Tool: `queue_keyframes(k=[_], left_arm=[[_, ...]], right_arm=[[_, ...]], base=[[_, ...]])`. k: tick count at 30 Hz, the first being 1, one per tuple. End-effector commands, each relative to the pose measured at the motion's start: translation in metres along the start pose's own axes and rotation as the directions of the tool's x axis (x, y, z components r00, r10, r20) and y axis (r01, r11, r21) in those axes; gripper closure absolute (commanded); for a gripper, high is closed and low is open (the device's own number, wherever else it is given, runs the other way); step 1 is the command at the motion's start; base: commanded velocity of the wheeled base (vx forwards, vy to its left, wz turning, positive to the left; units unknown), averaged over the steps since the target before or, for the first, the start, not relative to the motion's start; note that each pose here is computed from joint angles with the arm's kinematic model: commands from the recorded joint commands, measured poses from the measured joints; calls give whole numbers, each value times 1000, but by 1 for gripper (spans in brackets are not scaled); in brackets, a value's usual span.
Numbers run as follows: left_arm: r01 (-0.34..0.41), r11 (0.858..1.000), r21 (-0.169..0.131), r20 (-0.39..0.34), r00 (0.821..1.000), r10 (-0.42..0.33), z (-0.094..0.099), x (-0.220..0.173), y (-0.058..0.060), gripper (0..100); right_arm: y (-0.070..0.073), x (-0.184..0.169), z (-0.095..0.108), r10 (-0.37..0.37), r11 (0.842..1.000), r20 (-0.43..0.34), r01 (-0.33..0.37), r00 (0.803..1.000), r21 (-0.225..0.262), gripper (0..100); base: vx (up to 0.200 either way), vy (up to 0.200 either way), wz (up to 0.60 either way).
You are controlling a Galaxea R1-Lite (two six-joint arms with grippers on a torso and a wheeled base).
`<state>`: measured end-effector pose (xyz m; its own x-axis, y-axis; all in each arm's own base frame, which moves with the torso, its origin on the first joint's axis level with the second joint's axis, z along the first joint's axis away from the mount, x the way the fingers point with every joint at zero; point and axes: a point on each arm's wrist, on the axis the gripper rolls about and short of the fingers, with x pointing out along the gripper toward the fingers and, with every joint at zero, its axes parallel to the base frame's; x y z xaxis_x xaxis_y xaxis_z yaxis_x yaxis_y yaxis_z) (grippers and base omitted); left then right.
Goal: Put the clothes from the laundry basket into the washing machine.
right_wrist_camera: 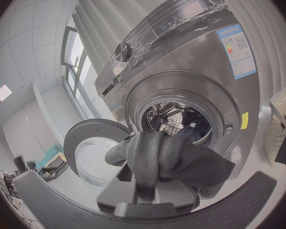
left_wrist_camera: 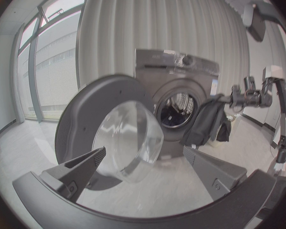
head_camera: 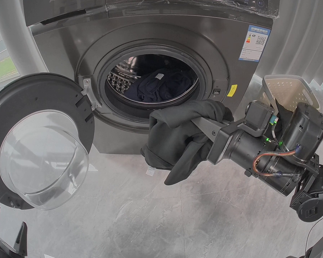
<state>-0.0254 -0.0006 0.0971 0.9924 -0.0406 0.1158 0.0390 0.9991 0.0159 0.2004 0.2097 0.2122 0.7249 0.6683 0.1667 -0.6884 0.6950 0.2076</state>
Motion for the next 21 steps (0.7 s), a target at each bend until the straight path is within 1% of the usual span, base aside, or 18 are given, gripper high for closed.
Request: queue_keyframes(k=[1,2,3,4,5,6,7,8,9,10,11,12,13,16,19,20,21], left_arm=[[115,993,-13,37,993,-115,34,7,0,0],[161,987,-22,-1,987,-161,33,11,0,0],[176,984,-25,-14,984,-176,32,13,-1,0],[262,964,-49,-85,960,-266,32,22,-2,0],[308,949,-70,-112,943,-315,34,27,-3,0],[343,934,-98,-140,925,-354,36,32,-4,0],[370,919,-135,-171,905,-390,39,40,-5,0],[390,908,-156,-178,893,-414,44,45,-6,0],[400,900,-171,-192,883,-429,48,50,-7,0],[415,890,-188,-214,867,-450,51,56,-8,0],[429,881,-198,-238,851,-468,51,62,-10,0],[441,875,-202,-250,840,-481,51,66,-11,0],[453,869,-199,-255,833,-492,51,70,-13,0],[489,849,-198,-263,808,-527,52,84,-17,0],[510,837,-197,-271,792,-547,52,95,-22,0],[516,833,-202,-280,784,-554,52,100,-24,0],[526,825,-208,-289,772,-566,52,106,-26,0]], right_arm=[[2,15,-15,12,1000,-9,-12,1000,11,100],[3,18,-15,15,1000,-1,-15,1000,15,100],[3,19,-15,14,1000,3,-14,1000,15,100],[3,23,-15,15,1000,16,-16,1000,19,100],[3,26,-16,16,1000,21,-17,1000,20,100],[3,28,-16,16,1000,26,-16,1000,23,100],[3,32,-17,17,999,30,-18,999,32,100],[3,34,-18,18,999,31,-20,999,43,100],[3,36,-20,19,998,36,-21,999,53,100],[3,39,-20,20,998,50,-23,999,58,100],[5,40,-21,26,998,61,-29,998,60,100],[5,42,-21,28,998,71,-32,997,61,100],[6,44,-22,25,998,77,-30,997,60,100],[5,53,-26,-12,998,87,6,996,64,100],[11,58,-28,-14,997,94,7,995,75,100],[13,59,-28,-15,997,96,8,995,77,100],[12,61,-30,-20,997,91,13,996,76,100]], base=[[0,0,0],[0,0,0],[0,0,0],[0,0,0],[0,0,0],[0,0,0],[0,0,0],[0,0,0],[0,0,0],[0,0,0],[0,0,0],[0,0,0],[0,0,0],[0,0,0],[0,0,0],[0,0,0],[0,0,0]])
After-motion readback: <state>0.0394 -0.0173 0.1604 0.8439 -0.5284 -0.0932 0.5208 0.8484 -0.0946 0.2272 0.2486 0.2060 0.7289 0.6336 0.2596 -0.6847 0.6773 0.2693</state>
